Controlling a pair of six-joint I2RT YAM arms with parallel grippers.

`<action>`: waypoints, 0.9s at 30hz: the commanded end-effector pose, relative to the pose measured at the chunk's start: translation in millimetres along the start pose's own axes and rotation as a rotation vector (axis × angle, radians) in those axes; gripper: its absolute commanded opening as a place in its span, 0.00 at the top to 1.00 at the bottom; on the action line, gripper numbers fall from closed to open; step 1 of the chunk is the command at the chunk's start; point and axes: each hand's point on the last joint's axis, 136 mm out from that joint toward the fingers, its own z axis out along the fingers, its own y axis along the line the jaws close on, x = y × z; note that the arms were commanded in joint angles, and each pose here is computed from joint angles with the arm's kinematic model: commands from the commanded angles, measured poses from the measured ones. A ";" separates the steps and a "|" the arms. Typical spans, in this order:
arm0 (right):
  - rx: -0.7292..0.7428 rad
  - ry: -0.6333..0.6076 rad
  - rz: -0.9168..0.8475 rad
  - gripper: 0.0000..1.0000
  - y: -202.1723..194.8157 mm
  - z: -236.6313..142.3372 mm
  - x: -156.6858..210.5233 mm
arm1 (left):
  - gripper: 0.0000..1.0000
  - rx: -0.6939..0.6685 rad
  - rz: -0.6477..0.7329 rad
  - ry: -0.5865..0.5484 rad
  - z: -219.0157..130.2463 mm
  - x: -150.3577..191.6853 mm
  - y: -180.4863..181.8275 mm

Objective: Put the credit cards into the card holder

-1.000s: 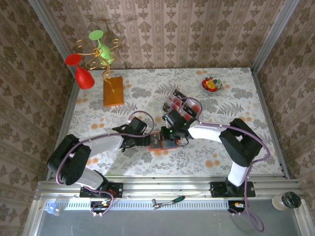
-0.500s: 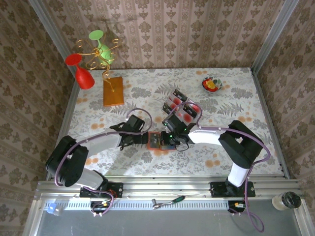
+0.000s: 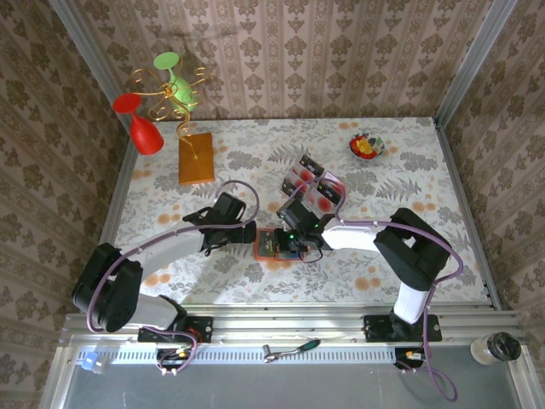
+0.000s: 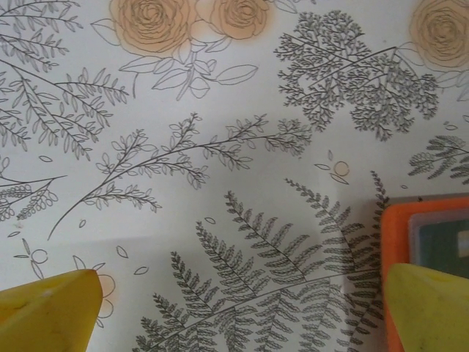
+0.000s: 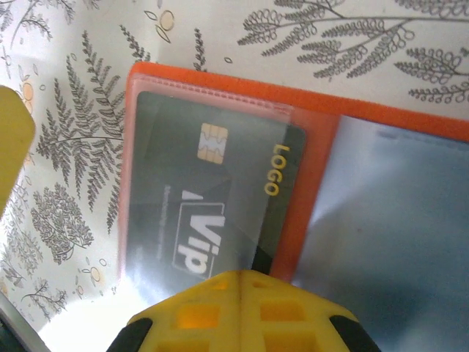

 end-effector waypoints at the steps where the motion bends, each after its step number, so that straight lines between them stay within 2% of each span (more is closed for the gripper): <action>1: 0.018 -0.041 -0.016 0.96 1.6 -21.1 -15.1 | 0.00 0.078 -0.001 -0.030 -15.7 -9.8 -23.5; 9: 0.073 -0.087 0.037 0.96 -36.9 -49.2 -35.1 | 0.00 0.196 0.015 -0.088 -35.8 -23.4 -79.9; 14: 0.076 -0.089 0.068 0.95 -51.8 -56.6 -41.4 | 0.00 0.243 0.020 -0.077 -33.1 -17.2 -102.7; 19: 0.070 -0.069 0.063 0.95 -51.6 -53.1 -40.0 | 0.00 0.270 0.041 -0.036 -17.3 -1.3 -113.9; 27: 0.068 -0.037 0.073 0.95 -54.4 -39.7 -35.0 | 0.00 0.213 0.098 0.030 6.6 23.7 -103.6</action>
